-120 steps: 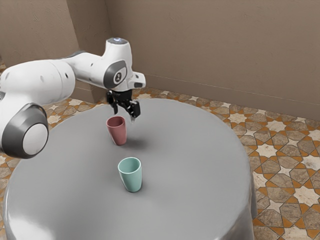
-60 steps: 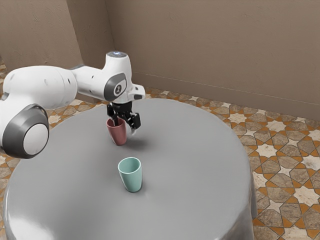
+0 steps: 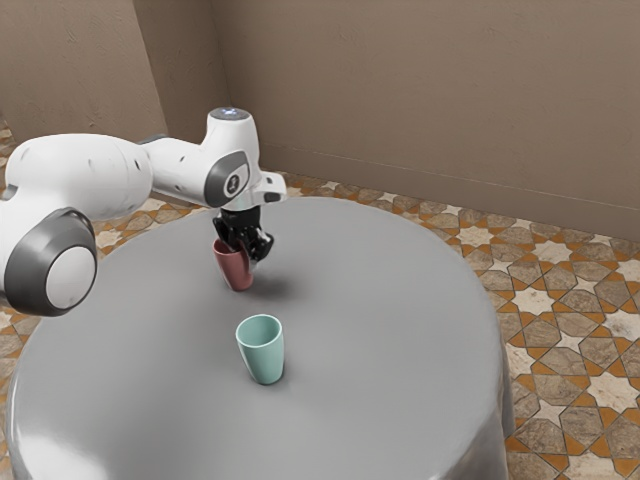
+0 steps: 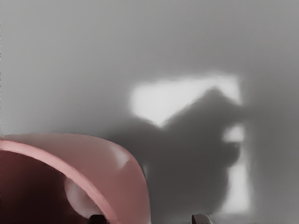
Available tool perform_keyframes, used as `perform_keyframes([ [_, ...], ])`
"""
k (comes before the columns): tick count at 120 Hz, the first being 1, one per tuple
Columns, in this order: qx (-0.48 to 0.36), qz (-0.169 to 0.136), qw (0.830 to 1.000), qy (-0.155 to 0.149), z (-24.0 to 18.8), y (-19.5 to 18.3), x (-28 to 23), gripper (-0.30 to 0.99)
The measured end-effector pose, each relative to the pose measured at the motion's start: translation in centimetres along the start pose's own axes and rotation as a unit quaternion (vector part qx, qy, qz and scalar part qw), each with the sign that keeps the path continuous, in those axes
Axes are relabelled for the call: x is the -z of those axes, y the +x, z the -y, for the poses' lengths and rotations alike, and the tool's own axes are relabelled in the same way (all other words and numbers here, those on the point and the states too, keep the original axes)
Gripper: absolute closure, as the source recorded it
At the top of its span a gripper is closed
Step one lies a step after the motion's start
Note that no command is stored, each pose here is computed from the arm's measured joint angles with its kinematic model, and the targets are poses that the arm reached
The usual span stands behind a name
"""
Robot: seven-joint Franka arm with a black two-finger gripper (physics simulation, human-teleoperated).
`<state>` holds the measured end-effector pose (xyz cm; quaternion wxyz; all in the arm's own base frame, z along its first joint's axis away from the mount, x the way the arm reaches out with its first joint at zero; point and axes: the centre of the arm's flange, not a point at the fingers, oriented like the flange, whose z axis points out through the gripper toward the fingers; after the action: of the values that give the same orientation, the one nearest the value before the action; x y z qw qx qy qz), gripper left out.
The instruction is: Place the left cup onto the right cup
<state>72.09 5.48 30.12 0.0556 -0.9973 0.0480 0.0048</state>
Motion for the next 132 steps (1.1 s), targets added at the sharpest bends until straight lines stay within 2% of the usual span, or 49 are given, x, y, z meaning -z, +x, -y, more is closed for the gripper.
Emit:
perform_keyframes([
  [13,0.002,0.003,1.000,0.001,0.4,-0.2,-0.2,0.67],
  [30,0.005,0.005,1.000,0.001,0.8,-0.3,-0.3,0.74],
  [69,0.005,0.001,1.000,0.005,0.8,-0.3,0.5,0.75],
  [132,-0.002,-0.017,1.000,0.006,-0.7,-1.3,9.1,0.78],
])
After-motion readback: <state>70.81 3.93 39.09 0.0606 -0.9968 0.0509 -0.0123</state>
